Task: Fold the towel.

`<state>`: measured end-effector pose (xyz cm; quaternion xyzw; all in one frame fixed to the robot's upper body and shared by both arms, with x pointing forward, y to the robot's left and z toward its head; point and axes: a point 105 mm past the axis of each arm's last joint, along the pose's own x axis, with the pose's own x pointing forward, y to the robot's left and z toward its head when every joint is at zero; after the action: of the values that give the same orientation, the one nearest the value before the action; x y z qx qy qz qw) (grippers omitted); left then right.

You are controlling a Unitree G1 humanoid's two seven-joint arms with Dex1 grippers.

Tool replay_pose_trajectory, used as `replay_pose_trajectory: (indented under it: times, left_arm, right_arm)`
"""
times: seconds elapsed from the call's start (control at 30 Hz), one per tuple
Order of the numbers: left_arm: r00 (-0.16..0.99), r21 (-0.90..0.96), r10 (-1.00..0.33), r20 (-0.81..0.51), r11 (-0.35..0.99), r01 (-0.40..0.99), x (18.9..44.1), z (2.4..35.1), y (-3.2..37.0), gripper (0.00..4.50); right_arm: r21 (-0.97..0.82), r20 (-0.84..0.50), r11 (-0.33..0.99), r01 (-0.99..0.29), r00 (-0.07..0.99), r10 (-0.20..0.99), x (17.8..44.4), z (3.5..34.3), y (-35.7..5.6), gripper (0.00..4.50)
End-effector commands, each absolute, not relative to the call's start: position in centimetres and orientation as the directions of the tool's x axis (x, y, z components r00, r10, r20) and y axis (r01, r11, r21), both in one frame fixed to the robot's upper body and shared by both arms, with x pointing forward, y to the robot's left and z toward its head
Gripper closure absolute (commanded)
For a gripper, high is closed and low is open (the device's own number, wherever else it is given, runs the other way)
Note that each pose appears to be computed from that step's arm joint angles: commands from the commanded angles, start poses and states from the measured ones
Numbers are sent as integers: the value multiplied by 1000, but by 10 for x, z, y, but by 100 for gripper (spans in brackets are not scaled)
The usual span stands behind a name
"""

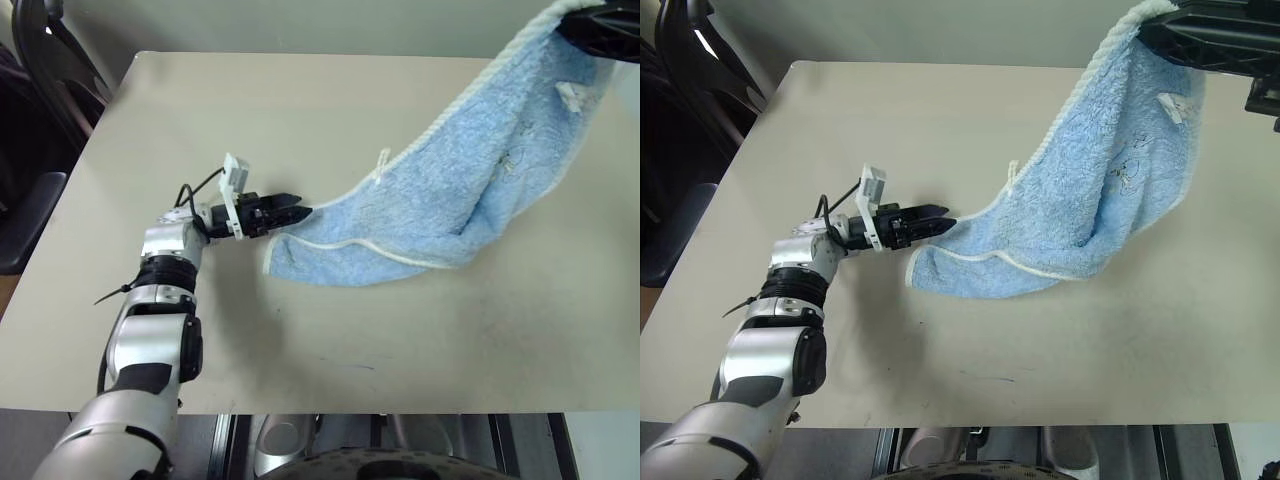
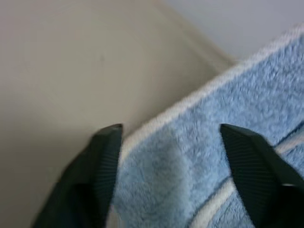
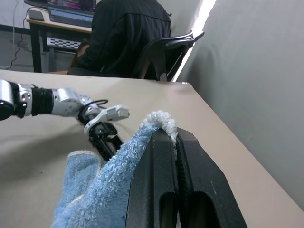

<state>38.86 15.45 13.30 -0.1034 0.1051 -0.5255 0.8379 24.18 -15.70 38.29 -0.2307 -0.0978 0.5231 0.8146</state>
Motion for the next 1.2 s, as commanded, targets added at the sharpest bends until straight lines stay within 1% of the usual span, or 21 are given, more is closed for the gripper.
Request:
replay_pose_trajectory:
  times: [0.03,0.13,0.23,0.3,0.37,0.53,0.73,0.9,1.0,1.1,1.2]
  left_arm:
    - [440,-211,-896,-57,441,872,395,143,155,4]
    - [391,-207,-915,-97,403,891,392,135,147,4]
    - [343,-209,-922,-181,377,902,386,118,143,4]
    - [324,-219,-925,-200,365,905,384,110,141,4]
    - [315,-222,-927,-202,356,908,383,106,138,4]
    - [338,-219,-922,-190,375,901,386,105,136,4]
    - [352,-227,-918,-184,388,893,387,102,137,4]
    - [336,-285,-934,-119,356,890,385,106,133,4]
    - [308,-321,-946,-99,323,890,382,107,132,59]
    - [304,-339,-948,-91,316,886,381,109,136,162]
    - [302,-347,-949,-96,316,883,380,109,139,276]
  right_arm:
    - [-542,-28,347,-766,429,903,227,402,-159,450]
    - [-556,-9,348,-755,424,906,223,410,-159,450]
    - [-565,-3,349,-748,424,905,222,414,-158,450]
    - [-577,45,377,-725,432,901,223,424,-158,450]
    - [-581,70,381,-719,423,903,222,431,-157,450]
    - [-585,41,353,-730,408,912,219,428,-154,450]
    - [-590,37,337,-733,393,919,215,430,-152,450]
    - [-589,34,338,-734,395,918,217,428,-153,450]
    - [-586,32,340,-735,398,917,218,426,-154,450]
    - [-586,32,342,-735,401,916,219,425,-154,450]
    - [-587,33,342,-734,401,915,219,425,-154,450]
